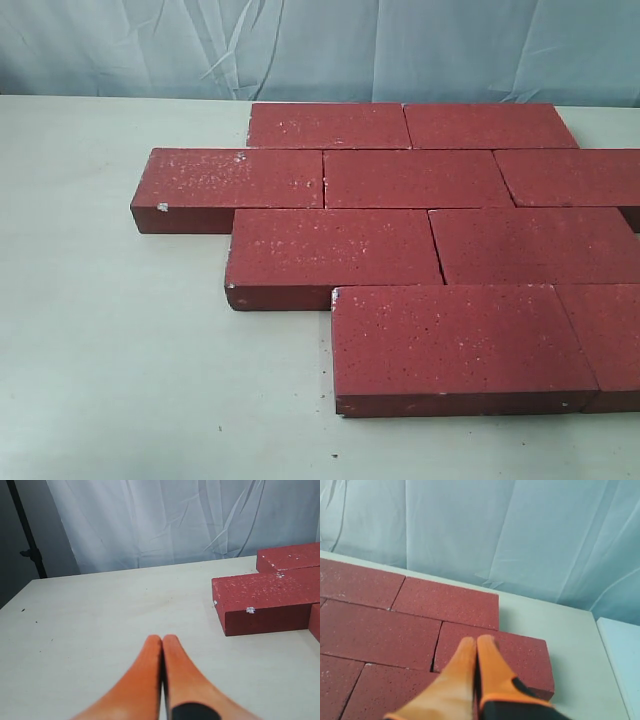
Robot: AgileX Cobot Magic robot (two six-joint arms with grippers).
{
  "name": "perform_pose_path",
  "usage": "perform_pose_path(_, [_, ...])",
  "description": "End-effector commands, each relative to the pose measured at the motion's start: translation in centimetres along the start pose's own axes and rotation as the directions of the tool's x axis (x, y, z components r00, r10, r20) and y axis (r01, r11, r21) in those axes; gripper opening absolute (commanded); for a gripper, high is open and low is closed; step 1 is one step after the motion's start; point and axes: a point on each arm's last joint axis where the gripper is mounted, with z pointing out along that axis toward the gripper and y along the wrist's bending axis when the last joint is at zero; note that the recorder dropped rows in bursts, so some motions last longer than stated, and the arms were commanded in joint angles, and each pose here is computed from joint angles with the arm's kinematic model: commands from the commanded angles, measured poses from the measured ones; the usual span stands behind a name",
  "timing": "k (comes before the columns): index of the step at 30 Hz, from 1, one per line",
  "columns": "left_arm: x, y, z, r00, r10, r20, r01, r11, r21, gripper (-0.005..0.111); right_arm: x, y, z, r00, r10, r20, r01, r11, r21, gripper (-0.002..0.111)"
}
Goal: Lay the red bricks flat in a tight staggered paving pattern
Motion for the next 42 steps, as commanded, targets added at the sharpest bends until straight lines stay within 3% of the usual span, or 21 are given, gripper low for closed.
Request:
perform_pose_path(1, [0.1,0.0,0.0,1.0,0.003,0.003,-0.003,1.0,-0.003,0.0,0.6,-0.2,-1.8,0.996,-0.008,0.086,0.004,0.999,0.044,-0.001])
perform_pose_path(9, [0.1,0.0,0.0,1.0,0.003,0.003,-0.003,1.0,-0.003,0.0,5.2,0.8,-2.5,0.965,0.002,0.263,-0.021,0.997,0.069,-0.001])
perform_pose_path(20, [0.1,0.0,0.0,1.0,0.003,0.003,-0.003,1.0,-0.003,0.0,10.7,2.0,-4.3,0.943,0.067,0.325,-0.09,0.994,0.057,-0.001])
perform_pose_path(34, [0.1,0.0,0.0,1.0,0.003,0.003,-0.003,1.0,-0.003,0.0,11.8,2.3,-4.0,0.942,0.131,0.31,-0.147,0.989,0.03,-0.001])
perform_pose_path(42, [0.1,0.0,0.0,1.0,0.003,0.003,-0.003,1.0,-0.003,0.0,14.5,2.8,-3.4,0.936,0.189,0.296,-0.203,0.979,0.016,-0.001])
